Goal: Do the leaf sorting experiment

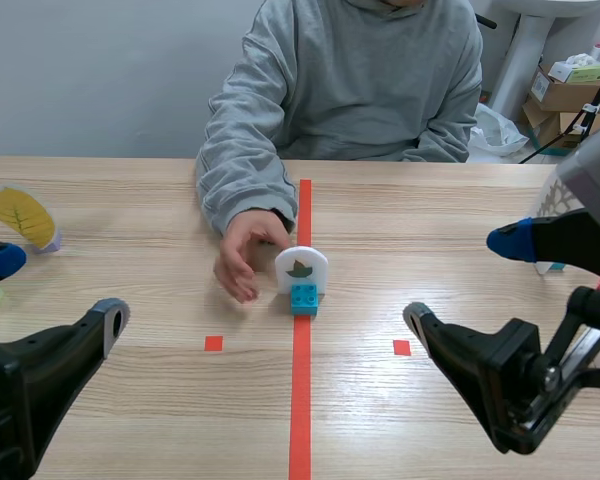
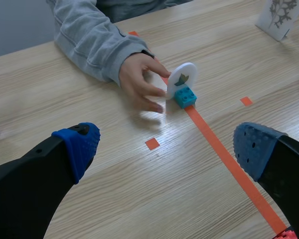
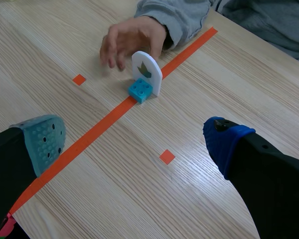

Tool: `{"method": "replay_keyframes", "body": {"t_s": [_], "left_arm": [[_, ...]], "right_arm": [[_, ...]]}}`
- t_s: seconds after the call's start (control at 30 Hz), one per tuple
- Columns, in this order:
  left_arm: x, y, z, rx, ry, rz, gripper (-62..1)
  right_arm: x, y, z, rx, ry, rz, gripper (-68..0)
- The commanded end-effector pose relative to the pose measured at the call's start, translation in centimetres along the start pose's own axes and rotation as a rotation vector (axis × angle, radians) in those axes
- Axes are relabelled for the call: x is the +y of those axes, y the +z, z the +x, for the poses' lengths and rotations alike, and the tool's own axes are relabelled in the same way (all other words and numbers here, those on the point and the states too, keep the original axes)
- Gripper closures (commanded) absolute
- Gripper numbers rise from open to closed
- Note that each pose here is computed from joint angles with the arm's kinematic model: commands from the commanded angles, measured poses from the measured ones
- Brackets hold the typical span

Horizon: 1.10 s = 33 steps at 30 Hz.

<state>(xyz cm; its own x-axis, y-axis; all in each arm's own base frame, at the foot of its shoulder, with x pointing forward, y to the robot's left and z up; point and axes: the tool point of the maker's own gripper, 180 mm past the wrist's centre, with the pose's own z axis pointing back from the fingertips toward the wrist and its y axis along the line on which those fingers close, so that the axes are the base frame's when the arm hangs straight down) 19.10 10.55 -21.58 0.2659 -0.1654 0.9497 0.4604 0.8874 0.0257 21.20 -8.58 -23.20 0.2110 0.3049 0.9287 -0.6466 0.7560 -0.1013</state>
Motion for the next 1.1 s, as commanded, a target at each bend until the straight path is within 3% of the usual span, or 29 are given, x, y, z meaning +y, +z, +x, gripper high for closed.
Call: {"method": "replay_keyframes", "body": {"t_s": [0.0, 1.07], "left_arm": [[0.03, 0.02, 0.49, -0.022, 0.005, 0.000, -57.2], [0.08, -0.05, 0.62, -0.027, 0.003, 0.001, -57.2]], "right_arm": [[-0.45, 0.01, 0.56, -0.025, 0.008, -0.008, -56.4], [-0.46, 0.01, 0.79, -0.037, 0.007, -0.008, -56.4]]}}
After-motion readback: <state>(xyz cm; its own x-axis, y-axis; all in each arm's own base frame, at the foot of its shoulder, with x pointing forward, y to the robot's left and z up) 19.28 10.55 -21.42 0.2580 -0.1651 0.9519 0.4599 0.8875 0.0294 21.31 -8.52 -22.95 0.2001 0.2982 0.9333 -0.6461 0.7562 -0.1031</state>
